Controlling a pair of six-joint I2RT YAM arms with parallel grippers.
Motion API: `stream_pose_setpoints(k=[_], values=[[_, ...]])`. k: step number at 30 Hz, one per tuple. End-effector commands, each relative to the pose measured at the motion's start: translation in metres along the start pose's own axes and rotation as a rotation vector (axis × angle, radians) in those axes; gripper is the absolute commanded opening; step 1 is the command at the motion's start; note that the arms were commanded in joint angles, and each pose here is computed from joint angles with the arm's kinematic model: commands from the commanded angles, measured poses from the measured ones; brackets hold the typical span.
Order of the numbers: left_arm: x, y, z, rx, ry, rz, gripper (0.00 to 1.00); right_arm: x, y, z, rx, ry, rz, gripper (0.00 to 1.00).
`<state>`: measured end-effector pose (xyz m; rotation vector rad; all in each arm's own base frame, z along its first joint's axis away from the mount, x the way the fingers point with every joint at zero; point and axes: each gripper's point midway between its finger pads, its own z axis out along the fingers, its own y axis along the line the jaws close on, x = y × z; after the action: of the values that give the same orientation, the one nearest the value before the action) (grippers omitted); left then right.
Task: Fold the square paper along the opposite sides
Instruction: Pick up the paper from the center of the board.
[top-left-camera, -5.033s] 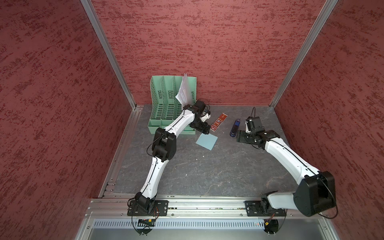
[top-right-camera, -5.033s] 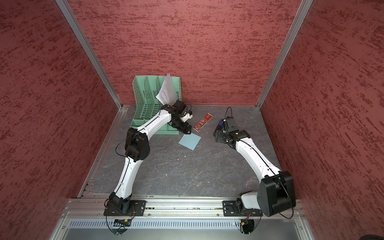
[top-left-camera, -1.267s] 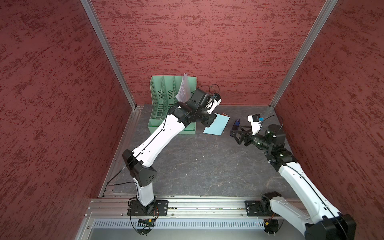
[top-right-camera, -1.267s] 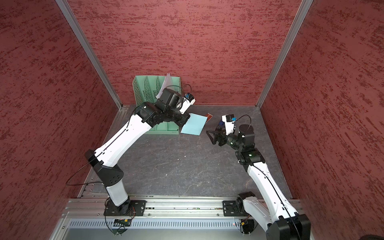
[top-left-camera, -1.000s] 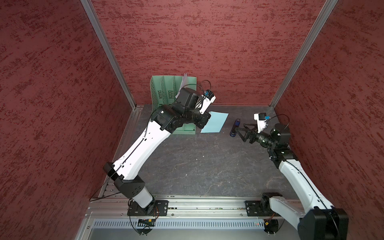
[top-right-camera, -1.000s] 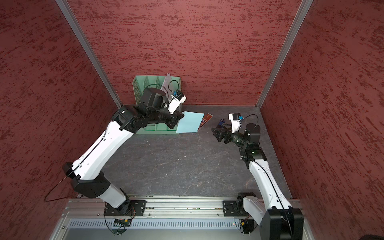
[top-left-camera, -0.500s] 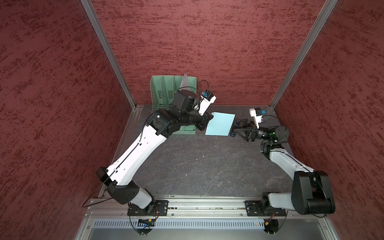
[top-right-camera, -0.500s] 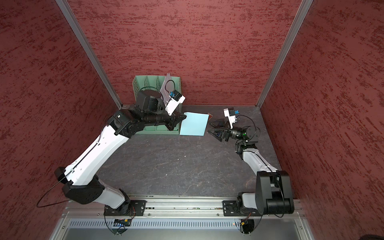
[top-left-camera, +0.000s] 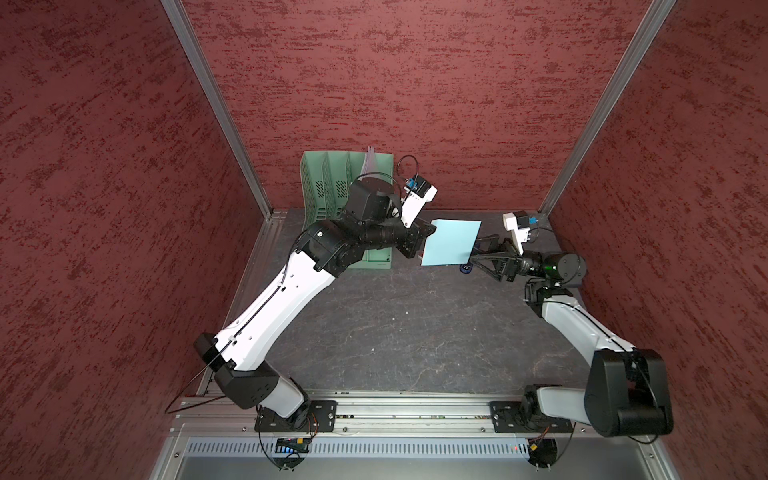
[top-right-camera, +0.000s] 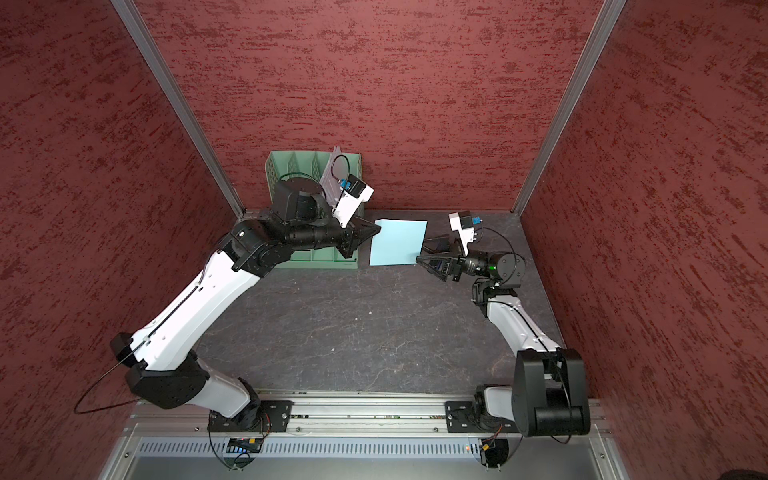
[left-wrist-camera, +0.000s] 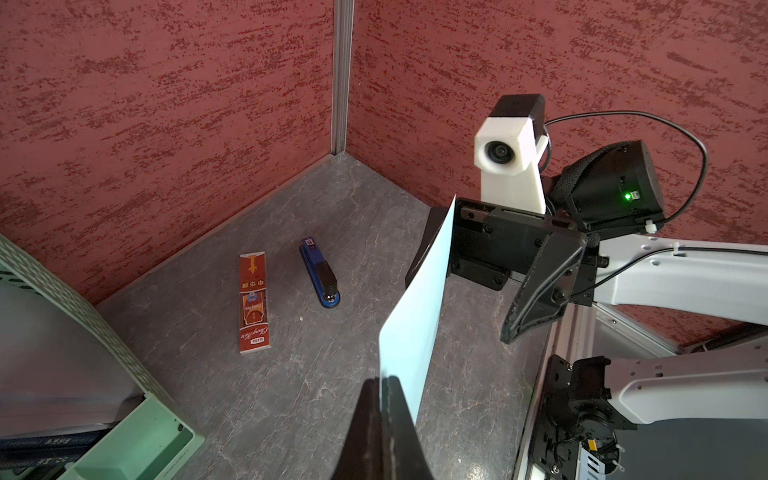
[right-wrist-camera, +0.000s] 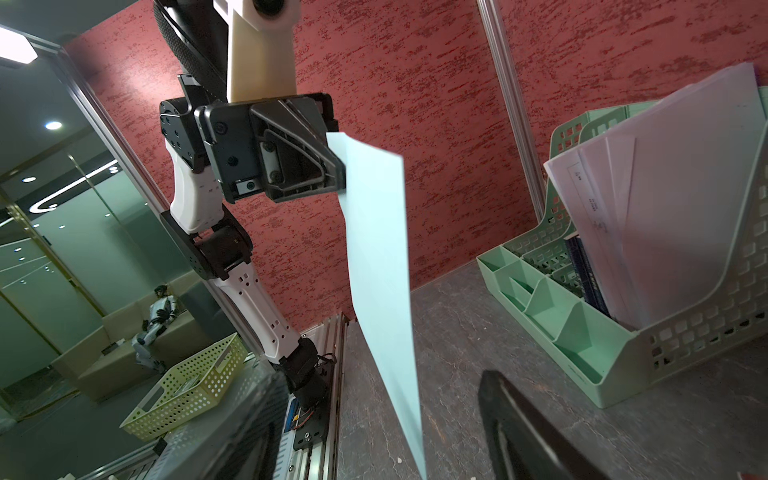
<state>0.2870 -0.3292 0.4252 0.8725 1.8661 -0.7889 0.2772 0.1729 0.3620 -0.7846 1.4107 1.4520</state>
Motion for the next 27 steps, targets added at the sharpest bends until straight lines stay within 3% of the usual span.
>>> stream_pose_setpoints(k=[1, 5, 18, 27], values=[[-0.009, -0.011, 0.003, 0.049, -0.028, 0.0, 0.0, -0.011, 0.009, 0.003, -0.001, 0.004, -0.056, 0.77], [-0.006, -0.01, 0.008, 0.051, -0.021, -0.006, 0.0, -0.016, 0.012, 0.003, 0.007, 0.007, -0.068, 0.71], [-0.016, -0.006, 0.009, 0.03, -0.062, 0.014, 0.01, -0.016, 0.018, 0.007, 0.033, 0.025, -0.085, 0.29], [-0.007, -0.005, 0.018, 0.036, -0.026, 0.004, 0.01, -0.017, 0.024, 0.008, 0.06, 0.037, -0.109, 0.25]])
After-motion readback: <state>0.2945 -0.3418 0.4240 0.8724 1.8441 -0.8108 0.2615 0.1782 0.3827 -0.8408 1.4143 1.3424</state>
